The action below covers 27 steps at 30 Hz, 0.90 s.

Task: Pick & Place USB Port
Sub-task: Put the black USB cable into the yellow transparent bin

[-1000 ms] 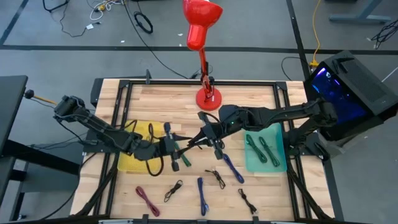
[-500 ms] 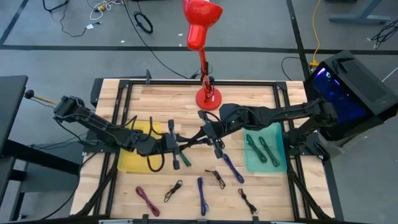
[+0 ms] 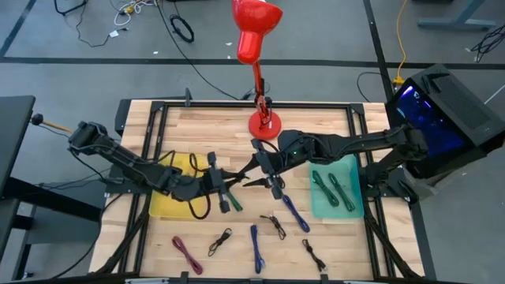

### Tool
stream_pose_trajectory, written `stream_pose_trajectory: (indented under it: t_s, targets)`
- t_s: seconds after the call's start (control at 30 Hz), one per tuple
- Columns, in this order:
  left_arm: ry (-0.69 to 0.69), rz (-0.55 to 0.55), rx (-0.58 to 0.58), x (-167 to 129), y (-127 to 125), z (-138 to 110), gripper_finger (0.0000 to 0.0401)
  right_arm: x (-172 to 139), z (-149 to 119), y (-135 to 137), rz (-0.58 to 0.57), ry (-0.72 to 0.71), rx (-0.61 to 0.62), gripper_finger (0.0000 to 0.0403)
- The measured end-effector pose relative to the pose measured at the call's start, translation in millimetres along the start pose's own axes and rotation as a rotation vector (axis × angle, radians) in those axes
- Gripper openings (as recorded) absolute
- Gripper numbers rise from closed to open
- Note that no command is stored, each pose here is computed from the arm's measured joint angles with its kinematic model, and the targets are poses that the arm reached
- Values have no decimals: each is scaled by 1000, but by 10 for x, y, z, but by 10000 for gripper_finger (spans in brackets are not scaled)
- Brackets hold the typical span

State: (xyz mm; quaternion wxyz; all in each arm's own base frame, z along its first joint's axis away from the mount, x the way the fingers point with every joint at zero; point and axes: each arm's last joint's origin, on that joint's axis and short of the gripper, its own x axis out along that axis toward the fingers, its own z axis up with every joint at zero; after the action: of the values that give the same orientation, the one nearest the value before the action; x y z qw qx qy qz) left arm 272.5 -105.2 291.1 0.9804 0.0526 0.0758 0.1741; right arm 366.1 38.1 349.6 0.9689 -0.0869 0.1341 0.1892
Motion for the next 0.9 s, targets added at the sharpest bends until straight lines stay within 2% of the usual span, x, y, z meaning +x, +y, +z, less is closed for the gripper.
stream_pose_trajectory:
  t_s: [0.13,0.27,0.4,0.53,0.77,0.9]
  targets:
    - [111,96,-28,-119,-9,-141,14,-24,-61,-77,-20,47,42,222]
    - [225,191,-152,-379,70,-288,14,-58,-175,-150,-87,157,94,241]
    - [330,255,-326,-680,192,-429,14,-86,-263,-181,-127,244,115,246]
    - [513,332,-457,-902,291,-599,14,-94,-341,-216,-170,284,122,247]
    - [869,608,-566,-1186,474,-769,14,-142,-392,-319,-197,315,135,247]
    - [991,688,-619,-1241,495,-789,14,-184,-443,-391,-220,352,153,247]
